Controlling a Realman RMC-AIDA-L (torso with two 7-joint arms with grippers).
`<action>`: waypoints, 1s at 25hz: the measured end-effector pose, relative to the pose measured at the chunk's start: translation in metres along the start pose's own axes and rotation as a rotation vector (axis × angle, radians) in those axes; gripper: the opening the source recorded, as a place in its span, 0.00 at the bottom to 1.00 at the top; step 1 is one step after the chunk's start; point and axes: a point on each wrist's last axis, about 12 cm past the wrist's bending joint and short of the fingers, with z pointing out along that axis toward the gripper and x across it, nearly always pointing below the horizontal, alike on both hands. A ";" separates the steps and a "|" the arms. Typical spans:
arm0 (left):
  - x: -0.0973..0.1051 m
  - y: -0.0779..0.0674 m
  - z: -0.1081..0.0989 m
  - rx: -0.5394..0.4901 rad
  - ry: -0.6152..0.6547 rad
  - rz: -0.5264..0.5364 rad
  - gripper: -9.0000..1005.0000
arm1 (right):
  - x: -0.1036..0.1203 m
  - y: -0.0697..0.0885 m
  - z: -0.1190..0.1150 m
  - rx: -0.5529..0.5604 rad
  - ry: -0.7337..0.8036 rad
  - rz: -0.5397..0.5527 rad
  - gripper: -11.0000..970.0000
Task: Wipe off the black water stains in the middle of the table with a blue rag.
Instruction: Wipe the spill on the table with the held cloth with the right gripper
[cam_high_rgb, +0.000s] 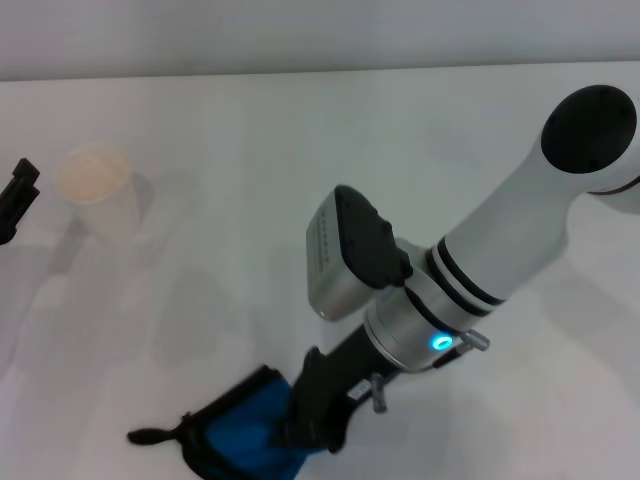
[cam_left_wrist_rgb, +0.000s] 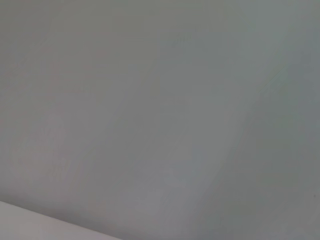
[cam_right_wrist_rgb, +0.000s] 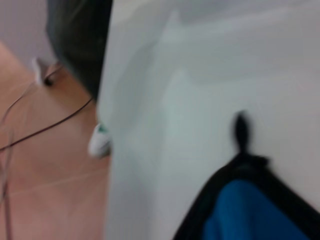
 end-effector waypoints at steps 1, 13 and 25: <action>0.000 0.000 0.000 0.000 0.000 0.000 0.86 | -0.001 -0.002 0.000 0.018 -0.016 0.002 0.07; -0.001 0.004 0.000 -0.028 -0.010 -0.012 0.86 | 0.008 -0.040 -0.029 0.235 -0.157 0.094 0.09; -0.001 0.005 -0.002 -0.034 -0.007 -0.012 0.86 | 0.040 -0.078 -0.089 0.472 -0.215 0.233 0.11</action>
